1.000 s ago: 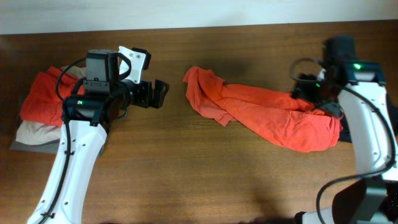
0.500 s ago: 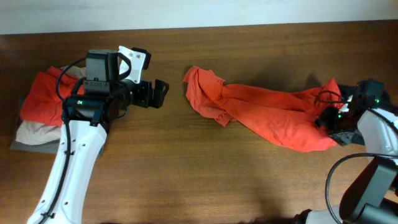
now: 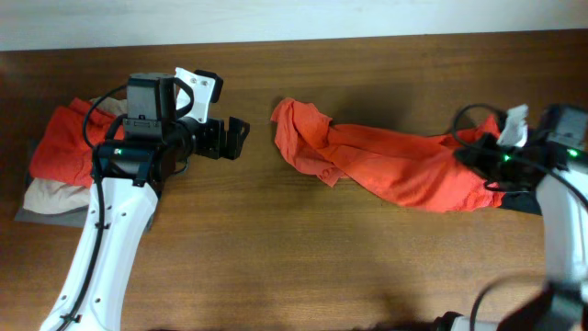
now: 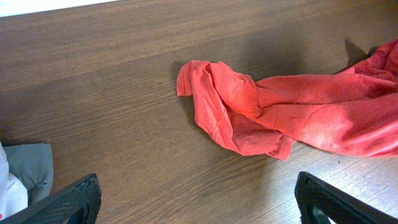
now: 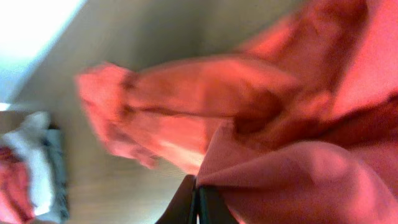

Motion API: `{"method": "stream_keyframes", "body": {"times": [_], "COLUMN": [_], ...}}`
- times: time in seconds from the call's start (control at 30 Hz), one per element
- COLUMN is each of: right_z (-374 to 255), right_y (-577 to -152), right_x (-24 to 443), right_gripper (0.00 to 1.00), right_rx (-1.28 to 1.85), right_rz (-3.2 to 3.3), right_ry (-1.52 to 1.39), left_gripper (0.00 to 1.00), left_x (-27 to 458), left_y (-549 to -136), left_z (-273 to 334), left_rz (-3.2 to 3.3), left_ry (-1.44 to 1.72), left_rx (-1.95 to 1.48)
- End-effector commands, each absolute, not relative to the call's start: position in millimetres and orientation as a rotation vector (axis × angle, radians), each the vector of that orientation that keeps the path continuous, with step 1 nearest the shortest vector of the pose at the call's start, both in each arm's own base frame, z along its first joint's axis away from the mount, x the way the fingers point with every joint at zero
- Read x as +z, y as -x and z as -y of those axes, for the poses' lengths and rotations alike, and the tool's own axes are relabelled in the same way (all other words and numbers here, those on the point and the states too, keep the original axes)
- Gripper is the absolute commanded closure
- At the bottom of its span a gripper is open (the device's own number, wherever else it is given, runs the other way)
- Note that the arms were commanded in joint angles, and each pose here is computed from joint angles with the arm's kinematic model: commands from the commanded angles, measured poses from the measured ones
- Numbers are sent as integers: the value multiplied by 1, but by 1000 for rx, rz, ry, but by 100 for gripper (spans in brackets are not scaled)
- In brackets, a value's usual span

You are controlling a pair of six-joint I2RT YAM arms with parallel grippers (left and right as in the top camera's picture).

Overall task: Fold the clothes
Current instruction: 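Grasp the t-shirt's left end with the left gripper and lift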

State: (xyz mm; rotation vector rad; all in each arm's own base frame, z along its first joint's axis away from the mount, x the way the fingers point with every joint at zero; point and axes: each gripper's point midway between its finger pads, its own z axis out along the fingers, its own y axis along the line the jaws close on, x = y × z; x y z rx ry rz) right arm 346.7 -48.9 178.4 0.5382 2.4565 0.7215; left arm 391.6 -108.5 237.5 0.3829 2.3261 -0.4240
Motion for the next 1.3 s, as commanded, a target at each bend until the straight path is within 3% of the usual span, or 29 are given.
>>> {"method": "stream_keyframes", "body": {"times": [0.0,0.27,0.6,0.87,1.03,1.27], "right_z": [21,-17,-44,-13,-6,-5], "right_y": [-336,-278,-234,-282,-311,-313], "right_x": [274,389,463,432,386,359], "right_gripper": [96,96,96,96,96,96], "right_rx": [769,683,645,553,578,591], "right_rz": [-2237,-1966,-1776,-1882,-2049,-2156], "right_ry": [-312,-223,-87,-205,-250,-285], "left_gripper": [1,1,1,1,1,1], "left_x": [244,245,248,236,179,113], "left_y": [-395,-395,-398,-401,-399,-389], "left_z": [109,109,109,113,167,225], "left_rz": [-2307,-2302,-2287,-2315,-2390,-2350], "left_ry": [-382,-382,-383,-391,-619,-964], "left_rx": [-419,-418,-416,-425,-648,-822]}}
